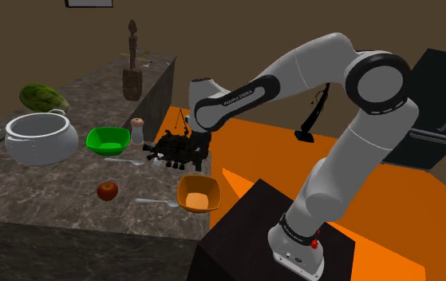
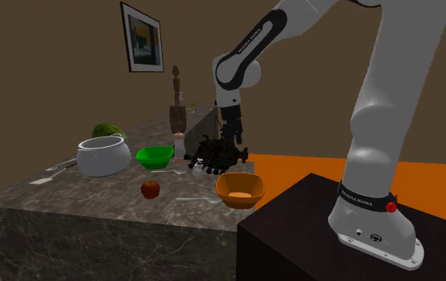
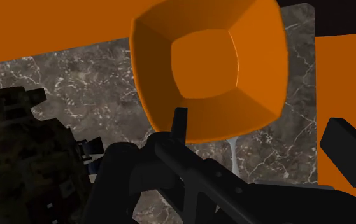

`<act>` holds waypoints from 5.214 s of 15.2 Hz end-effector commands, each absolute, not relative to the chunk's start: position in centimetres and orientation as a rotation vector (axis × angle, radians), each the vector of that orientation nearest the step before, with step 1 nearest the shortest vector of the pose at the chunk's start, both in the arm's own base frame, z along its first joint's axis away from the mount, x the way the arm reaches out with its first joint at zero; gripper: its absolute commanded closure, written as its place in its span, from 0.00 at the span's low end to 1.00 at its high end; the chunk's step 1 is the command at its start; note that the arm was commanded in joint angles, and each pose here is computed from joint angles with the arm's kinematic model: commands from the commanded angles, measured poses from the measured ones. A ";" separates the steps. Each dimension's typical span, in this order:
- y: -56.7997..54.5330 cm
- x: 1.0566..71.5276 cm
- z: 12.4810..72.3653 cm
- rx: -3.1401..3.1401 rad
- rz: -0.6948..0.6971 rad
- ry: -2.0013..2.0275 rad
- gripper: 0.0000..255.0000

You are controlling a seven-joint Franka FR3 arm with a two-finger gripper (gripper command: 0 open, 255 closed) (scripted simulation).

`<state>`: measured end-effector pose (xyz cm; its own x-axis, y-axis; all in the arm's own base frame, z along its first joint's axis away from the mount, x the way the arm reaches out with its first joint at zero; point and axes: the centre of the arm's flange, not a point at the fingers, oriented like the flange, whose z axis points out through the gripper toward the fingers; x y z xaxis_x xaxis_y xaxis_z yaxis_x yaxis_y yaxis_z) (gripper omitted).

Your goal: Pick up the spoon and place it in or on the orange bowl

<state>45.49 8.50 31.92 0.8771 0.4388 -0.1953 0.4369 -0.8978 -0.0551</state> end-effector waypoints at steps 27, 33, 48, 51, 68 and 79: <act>20.1 57.1 8.5 -2.851 0.283 -1.042 0.00; 20.1 57.1 8.5 -2.851 0.283 -1.042 0.00; 20.1 57.1 10.0 -2.851 0.283 -1.042 1.00; 20.1 57.1 11.6 -2.851 0.283 -1.042 1.00; 20.1 57.1 20.6 -2.851 0.283 -1.042 1.00; 16.2 53.6 24.6 -2.851 0.283 -1.042 1.00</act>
<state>54.63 17.48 24.59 0.7499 0.6463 -0.1414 0.6290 -0.7627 -0.1501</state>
